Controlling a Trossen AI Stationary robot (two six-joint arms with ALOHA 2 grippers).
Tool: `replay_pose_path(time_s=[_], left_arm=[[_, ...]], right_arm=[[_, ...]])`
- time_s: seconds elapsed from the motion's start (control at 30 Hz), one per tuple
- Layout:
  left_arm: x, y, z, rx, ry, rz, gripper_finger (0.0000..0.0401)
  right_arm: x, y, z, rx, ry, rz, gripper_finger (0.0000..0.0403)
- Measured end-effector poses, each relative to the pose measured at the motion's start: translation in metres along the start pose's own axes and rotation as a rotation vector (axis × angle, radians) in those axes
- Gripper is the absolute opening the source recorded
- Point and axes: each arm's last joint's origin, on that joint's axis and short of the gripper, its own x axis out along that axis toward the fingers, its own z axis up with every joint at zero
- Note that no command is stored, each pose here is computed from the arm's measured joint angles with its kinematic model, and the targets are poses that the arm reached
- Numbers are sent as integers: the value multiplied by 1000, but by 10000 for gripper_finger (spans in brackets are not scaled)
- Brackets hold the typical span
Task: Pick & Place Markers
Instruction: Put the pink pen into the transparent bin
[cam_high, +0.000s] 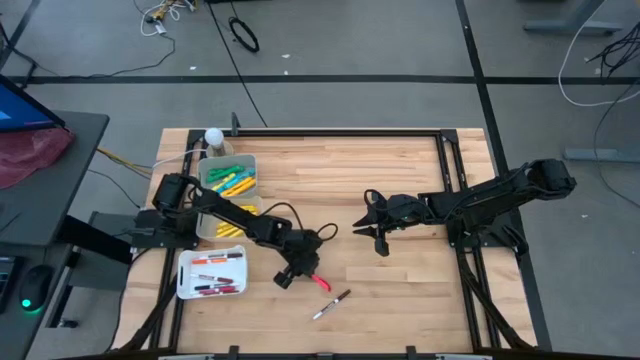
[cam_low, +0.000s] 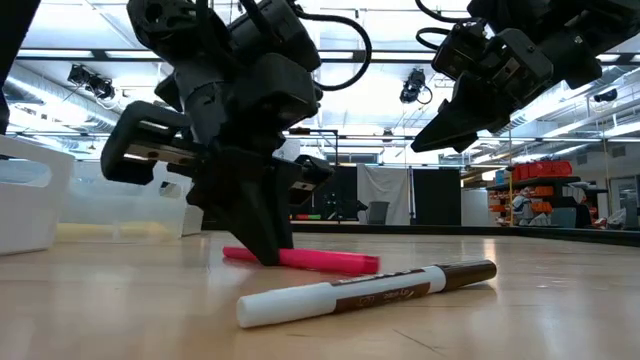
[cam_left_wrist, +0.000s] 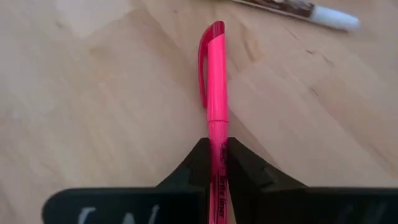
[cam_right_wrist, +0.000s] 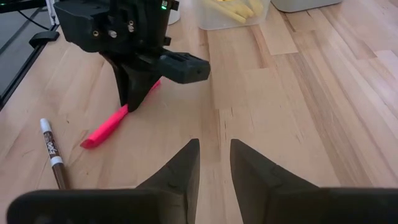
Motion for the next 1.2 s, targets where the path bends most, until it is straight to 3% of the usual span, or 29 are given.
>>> replay_pose_path(time_s=[0.17,0.37,0.7,0.97,1.2], left_arm=[[-11,0,10,-146,-24,137,31],[-46,2,24,-206,-23,423,31],[-144,-31,43,-340,-86,577,31],[-216,-69,13,-605,6,654,36],[-248,-94,-31,-908,305,625,30]], right_arm=[[0,0,0,0,1,0,89],[0,0,0,-1,1,1,89],[0,1,0,-3,2,2,89],[0,1,0,-14,-4,3,89],[0,1,2,-31,-24,5,89]])
